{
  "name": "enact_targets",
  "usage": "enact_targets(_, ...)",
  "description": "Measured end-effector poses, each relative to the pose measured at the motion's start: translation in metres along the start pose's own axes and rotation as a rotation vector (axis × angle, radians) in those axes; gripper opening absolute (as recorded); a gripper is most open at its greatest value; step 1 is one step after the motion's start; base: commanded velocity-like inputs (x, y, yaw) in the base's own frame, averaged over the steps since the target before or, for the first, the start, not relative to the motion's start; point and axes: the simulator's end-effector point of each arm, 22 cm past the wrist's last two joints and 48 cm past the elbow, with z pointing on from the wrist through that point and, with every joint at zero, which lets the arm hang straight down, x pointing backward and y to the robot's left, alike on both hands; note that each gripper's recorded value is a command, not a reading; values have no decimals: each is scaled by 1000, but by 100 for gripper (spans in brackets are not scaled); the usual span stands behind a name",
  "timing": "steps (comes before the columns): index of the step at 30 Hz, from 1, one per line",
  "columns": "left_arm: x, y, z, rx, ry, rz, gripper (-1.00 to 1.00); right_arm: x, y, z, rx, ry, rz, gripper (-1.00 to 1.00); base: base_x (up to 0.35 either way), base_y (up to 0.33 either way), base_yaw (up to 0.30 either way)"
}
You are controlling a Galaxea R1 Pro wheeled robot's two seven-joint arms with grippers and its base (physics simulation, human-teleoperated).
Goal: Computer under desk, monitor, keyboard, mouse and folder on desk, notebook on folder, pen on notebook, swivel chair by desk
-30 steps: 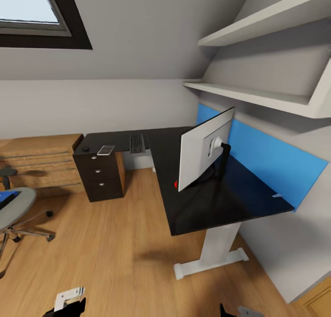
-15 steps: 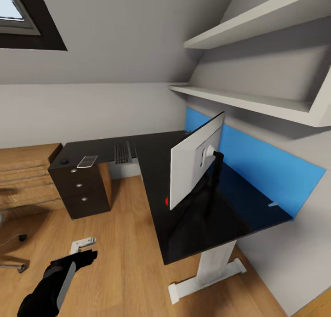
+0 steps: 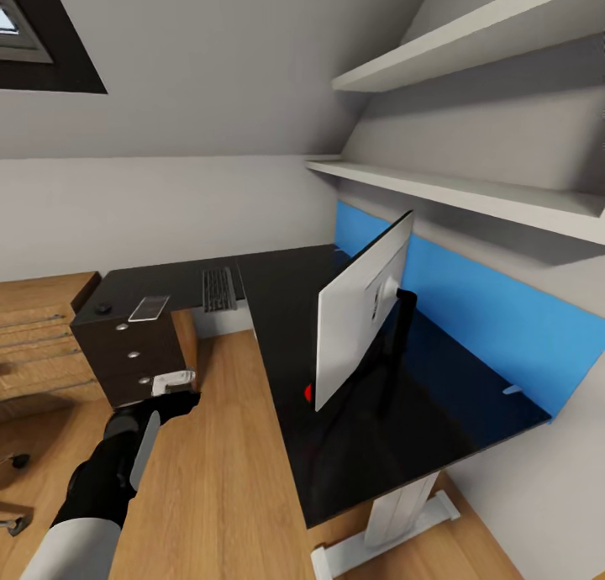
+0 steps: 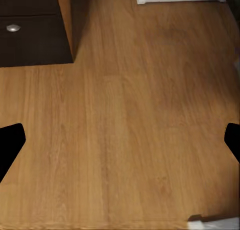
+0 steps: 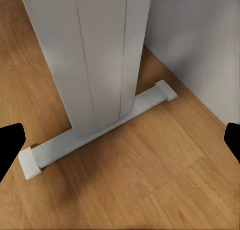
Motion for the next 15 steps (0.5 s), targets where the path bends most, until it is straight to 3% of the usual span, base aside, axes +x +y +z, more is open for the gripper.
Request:
enact_targets(3, 32, -4, 11, 2, 73, -2, 100, 0, -2, 0, 3, -1, -3, 100, 8, 2, -138)
enact_targets(7, 48, -4, 15, 2, 109, -2, 100, 0, -4, 0, 6, -1, -2, 100, 2, 1, -225)
enact_targets(11, 51, -5, 17, 3, 114, -2, 100, -1, -4, 0, 6, -2, -2, 100, 1, 0, -258)
enact_targets(15, 44, -6, 18, 3, 80, -3, 100, -1, -4, 0, 7, -4, -2, 100, 0, 0, -267)
